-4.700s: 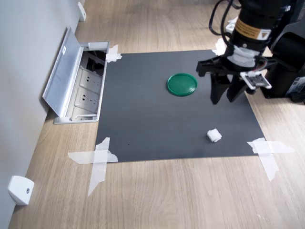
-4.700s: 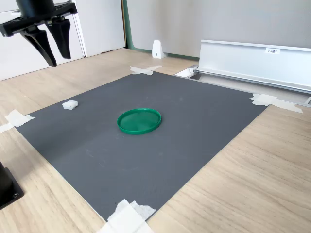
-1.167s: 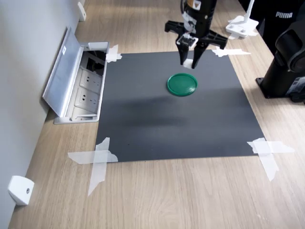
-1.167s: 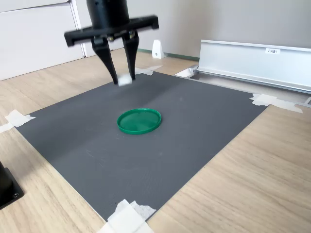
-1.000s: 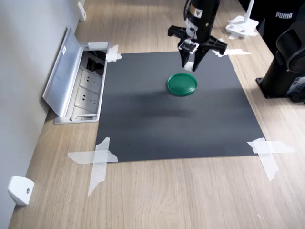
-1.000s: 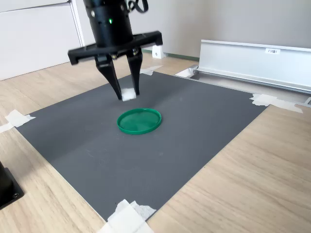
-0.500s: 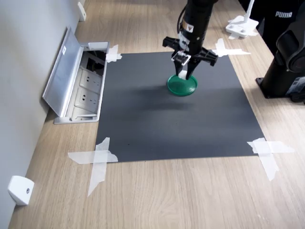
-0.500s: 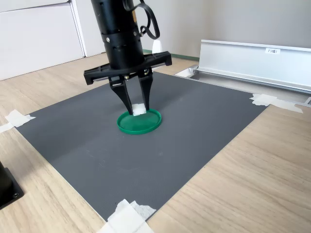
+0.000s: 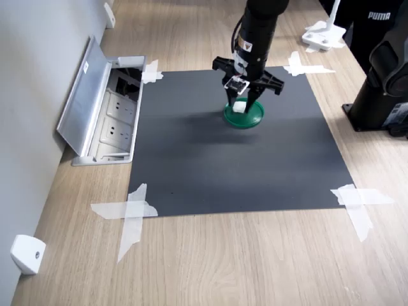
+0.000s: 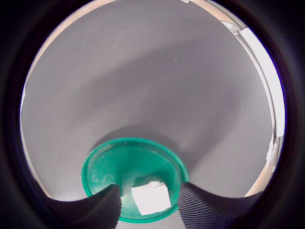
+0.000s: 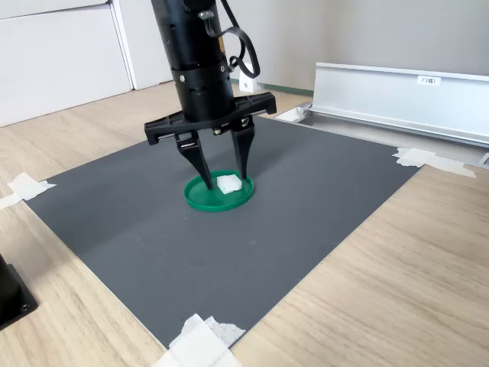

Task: Grasp a white terminal and put it on the green lid.

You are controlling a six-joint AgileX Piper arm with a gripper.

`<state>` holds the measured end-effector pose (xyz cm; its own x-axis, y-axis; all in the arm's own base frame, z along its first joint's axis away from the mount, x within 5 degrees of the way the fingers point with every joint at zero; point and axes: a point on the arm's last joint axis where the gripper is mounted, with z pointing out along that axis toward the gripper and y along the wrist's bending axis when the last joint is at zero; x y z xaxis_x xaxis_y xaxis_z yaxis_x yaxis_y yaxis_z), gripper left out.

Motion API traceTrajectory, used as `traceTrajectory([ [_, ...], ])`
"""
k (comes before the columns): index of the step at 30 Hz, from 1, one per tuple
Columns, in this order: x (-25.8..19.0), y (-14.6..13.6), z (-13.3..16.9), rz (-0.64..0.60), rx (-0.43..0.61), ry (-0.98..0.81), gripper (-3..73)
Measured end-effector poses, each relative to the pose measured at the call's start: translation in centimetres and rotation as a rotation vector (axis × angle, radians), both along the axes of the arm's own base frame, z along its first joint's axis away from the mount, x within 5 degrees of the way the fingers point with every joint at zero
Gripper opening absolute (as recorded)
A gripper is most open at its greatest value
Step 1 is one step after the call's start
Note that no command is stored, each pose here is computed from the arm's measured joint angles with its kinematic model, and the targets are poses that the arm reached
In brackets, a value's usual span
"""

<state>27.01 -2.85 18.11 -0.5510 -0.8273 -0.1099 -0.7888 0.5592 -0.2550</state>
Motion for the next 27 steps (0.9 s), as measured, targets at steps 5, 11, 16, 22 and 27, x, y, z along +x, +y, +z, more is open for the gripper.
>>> traceTrajectory([
  [5,-0.2,0.1,0.9,-0.01,0.01,-0.034,59.2],
  [11,-1.8,0.9,5.7,-0.069,0.087,-0.231,57.6],
  [16,-4.8,2.2,11.2,-0.182,0.272,-0.467,46.3],
  [22,-10.9,2.8,17.1,-0.396,0.499,-0.776,10.1],
  [27,-16.4,2.7,18.9,-0.57,0.723,-1.095,0.3],
])
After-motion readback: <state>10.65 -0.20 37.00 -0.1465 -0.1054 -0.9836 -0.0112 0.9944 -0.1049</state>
